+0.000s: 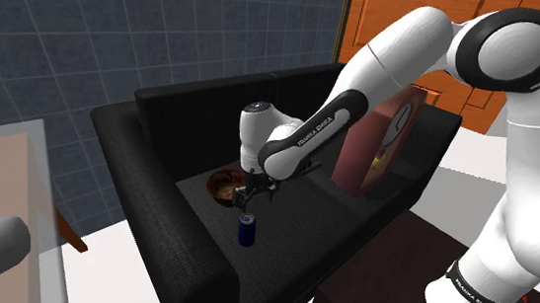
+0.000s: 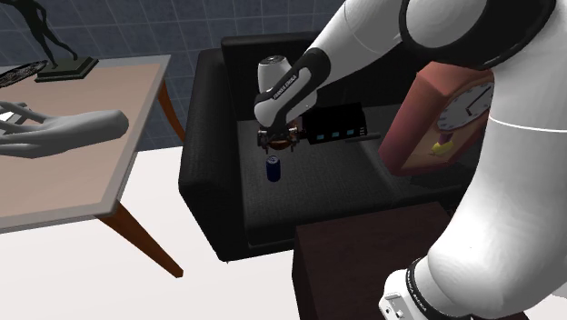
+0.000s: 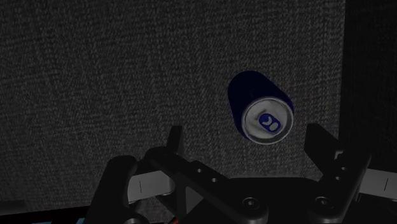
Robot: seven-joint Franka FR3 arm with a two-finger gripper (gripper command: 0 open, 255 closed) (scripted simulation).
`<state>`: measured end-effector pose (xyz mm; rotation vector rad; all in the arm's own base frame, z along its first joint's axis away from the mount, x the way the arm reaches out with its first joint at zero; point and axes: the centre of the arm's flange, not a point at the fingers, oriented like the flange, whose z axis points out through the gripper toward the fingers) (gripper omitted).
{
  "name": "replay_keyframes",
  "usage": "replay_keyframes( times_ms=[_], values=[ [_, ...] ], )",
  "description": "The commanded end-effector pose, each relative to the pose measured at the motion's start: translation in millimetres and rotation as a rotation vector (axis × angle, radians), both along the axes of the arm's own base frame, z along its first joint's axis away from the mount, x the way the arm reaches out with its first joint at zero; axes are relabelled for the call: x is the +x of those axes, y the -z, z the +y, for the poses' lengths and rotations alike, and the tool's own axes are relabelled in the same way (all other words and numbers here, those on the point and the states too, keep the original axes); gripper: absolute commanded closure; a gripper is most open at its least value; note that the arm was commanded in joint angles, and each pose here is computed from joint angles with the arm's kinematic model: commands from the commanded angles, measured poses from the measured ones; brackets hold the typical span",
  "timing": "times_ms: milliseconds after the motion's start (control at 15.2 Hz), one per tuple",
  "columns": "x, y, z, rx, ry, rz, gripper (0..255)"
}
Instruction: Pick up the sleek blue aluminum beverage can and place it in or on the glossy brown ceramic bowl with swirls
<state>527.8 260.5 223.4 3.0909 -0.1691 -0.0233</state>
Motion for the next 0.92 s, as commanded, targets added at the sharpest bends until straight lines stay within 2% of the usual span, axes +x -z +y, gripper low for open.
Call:
replay_keyframes(
  times_ms=[0, 132, 594, 858],
  values=[
    [14, 20, 15, -0.006, 0.000, 0.001, 0],
    [23, 35, 27, -0.009, -0.001, 0.001, 0],
    [23, 72, 25, -0.009, -0.001, 0.001, 0],
    [23, 75, 24, -0.009, -0.001, 0.001, 0]
  ],
)
